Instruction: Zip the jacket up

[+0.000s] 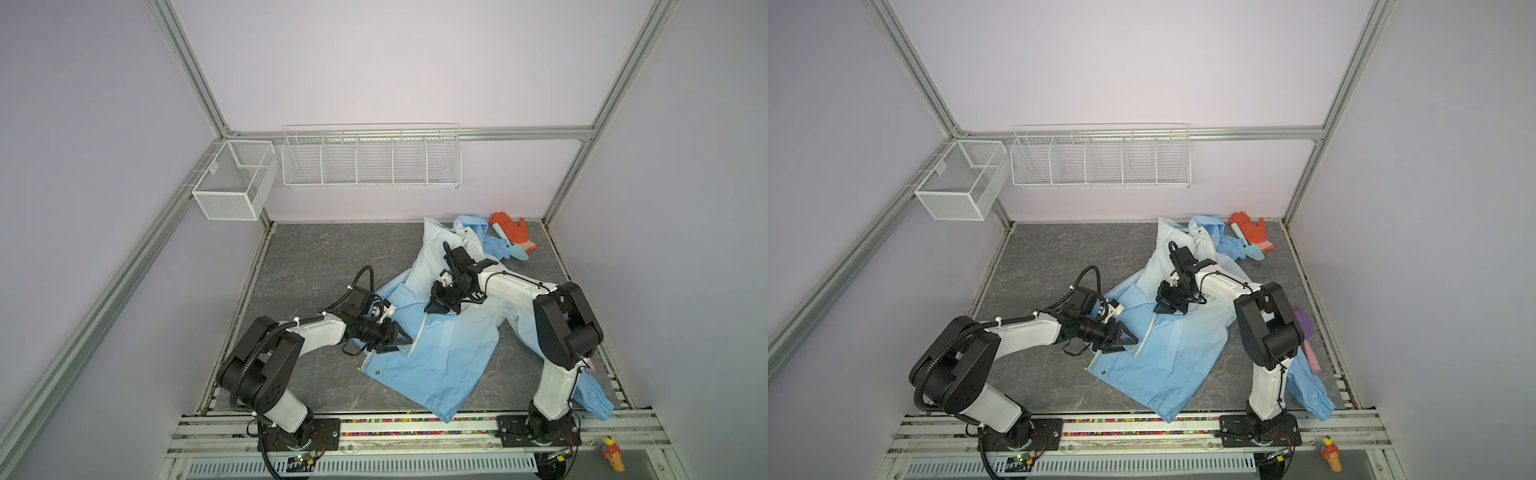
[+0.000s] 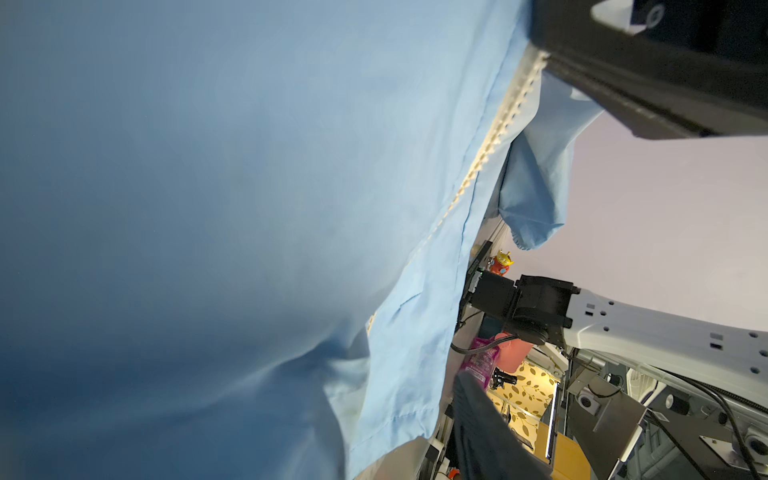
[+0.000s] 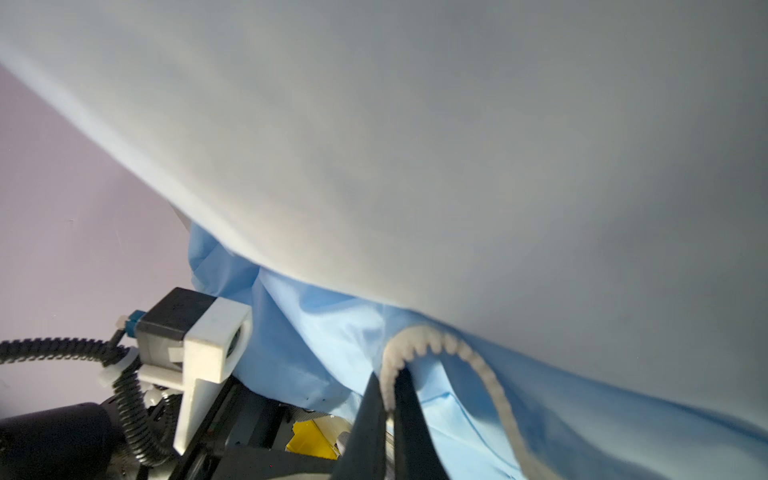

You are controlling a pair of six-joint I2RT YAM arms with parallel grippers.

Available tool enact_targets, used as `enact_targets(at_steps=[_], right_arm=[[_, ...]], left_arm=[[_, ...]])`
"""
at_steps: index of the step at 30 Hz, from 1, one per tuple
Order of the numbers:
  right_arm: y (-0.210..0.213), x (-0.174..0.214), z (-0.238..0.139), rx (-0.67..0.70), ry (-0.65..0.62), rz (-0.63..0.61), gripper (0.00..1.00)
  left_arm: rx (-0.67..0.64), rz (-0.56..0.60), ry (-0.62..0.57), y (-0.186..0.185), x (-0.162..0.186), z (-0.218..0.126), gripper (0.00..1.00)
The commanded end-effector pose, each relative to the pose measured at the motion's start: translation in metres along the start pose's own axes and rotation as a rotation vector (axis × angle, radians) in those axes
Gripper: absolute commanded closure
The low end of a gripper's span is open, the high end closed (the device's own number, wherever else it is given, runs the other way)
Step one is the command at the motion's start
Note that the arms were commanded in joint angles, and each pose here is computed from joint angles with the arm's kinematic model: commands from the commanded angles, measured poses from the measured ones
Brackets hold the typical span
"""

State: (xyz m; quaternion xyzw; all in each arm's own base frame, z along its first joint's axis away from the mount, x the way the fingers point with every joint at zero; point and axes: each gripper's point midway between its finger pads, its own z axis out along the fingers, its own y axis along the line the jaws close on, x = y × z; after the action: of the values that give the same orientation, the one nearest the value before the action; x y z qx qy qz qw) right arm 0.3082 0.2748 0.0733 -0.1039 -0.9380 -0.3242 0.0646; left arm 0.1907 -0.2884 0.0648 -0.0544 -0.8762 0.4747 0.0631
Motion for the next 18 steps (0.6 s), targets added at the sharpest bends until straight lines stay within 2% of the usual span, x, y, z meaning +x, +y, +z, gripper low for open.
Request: enact_targets(at_steps=[1, 6, 10, 14, 16, 18], right_arm=[[0.009, 0.002, -0.014, -0.014, -0.015, -0.020, 0.92], [0.010, 0.002, -0.016, -0.017, -0.019, -0.021, 0.93], [0.010, 0.003, -0.017, -0.018, -0.023, -0.023, 0.93], [0.009, 0.004, -0.018, -0.017, -0.024, -0.023, 0.93], [0.010, 0.004, -0.018, -0.018, -0.026, -0.025, 0.92], [0.010, 0.004, -0.019, -0.018, -0.026, -0.022, 0.92]], left_arm=[[-0.015, 0.013, 0.053, 0.005, 0.009, 0.005, 0.52], [-0.025, -0.005, 0.052, 0.013, 0.011, 0.008, 0.54], [-0.016, -0.011, 0.048, 0.012, 0.010, 0.011, 0.63], [-0.017, -0.013, 0.053, 0.013, 0.011, 0.014, 0.68], [-0.017, -0.011, 0.057, 0.013, 0.011, 0.016, 0.66], [-0.019, -0.012, 0.059, 0.013, 0.012, 0.017, 0.60]])
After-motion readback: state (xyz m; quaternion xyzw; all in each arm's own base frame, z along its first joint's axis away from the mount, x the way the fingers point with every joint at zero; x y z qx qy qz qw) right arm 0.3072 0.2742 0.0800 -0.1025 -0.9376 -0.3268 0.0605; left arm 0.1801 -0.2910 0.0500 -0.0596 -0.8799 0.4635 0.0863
